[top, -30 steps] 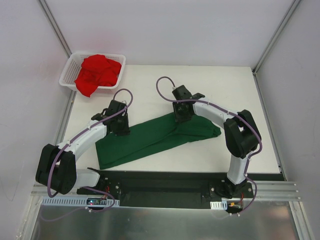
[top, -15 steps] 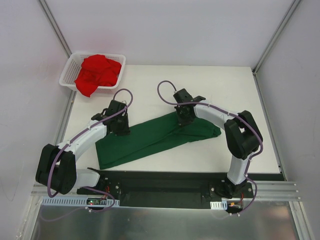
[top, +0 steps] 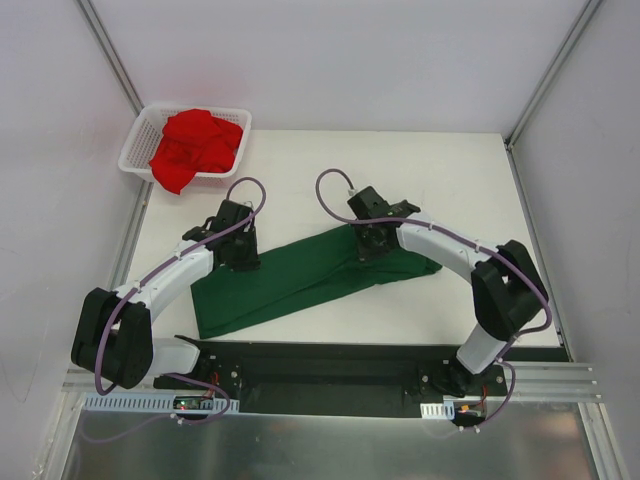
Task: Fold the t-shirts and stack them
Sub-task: Rotate the tshirt 85 degrees
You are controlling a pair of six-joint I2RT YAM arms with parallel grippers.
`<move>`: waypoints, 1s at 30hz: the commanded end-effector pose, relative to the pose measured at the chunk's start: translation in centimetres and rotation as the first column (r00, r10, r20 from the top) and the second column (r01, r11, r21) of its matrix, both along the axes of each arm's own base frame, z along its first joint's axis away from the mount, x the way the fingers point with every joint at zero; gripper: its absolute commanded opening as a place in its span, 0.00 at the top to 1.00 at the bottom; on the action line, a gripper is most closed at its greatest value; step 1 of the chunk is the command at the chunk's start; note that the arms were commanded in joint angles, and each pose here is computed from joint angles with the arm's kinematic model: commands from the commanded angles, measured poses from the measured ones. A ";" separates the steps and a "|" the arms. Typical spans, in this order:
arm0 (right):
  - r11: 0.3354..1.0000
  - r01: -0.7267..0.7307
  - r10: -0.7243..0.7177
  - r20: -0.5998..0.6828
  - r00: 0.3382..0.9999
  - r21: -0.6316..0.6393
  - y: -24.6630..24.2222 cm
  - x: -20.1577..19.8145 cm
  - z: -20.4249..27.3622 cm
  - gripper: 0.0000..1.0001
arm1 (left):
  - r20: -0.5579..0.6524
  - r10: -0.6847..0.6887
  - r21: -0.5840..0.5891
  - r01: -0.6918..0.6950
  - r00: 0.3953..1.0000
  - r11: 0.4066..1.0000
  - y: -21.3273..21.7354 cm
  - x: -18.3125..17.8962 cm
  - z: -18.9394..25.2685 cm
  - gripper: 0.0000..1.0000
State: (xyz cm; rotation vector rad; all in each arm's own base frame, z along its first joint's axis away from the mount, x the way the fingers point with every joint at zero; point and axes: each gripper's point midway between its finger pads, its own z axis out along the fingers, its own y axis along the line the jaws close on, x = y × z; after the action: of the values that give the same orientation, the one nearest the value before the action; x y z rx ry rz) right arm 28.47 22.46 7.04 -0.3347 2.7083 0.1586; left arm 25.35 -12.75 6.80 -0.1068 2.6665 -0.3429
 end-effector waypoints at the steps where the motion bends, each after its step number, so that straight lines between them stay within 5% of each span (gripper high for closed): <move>1: 1.000 0.011 -0.011 0.003 1.000 -0.004 -0.2 -1.9 1.2 0.99 | 0.000 -0.002 -0.005 0.002 1.000 1.000 0.2 -0.1 0.5 1.00; 24: 0.990 -0.055 0.051 -0.029 0.998 -0.132 0.8 -7.9 -0.4 0.99 | 0.003 -0.006 -0.007 0.006 1.000 1.000 0.2 -0.4 0.5 1.00; 30: 0.985 -0.041 0.043 0.005 0.999 -0.166 0.1 -8.3 0.3 0.71 | 0.001 -0.008 -0.011 0.008 1.000 1.000 0.2 -0.4 0.5 1.00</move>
State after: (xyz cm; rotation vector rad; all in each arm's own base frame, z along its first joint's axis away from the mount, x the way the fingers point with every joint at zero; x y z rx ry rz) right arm 20.79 23.77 5.61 -0.4756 2.7476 -0.0147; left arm 25.34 -12.76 6.81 -0.1060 2.6663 -0.3440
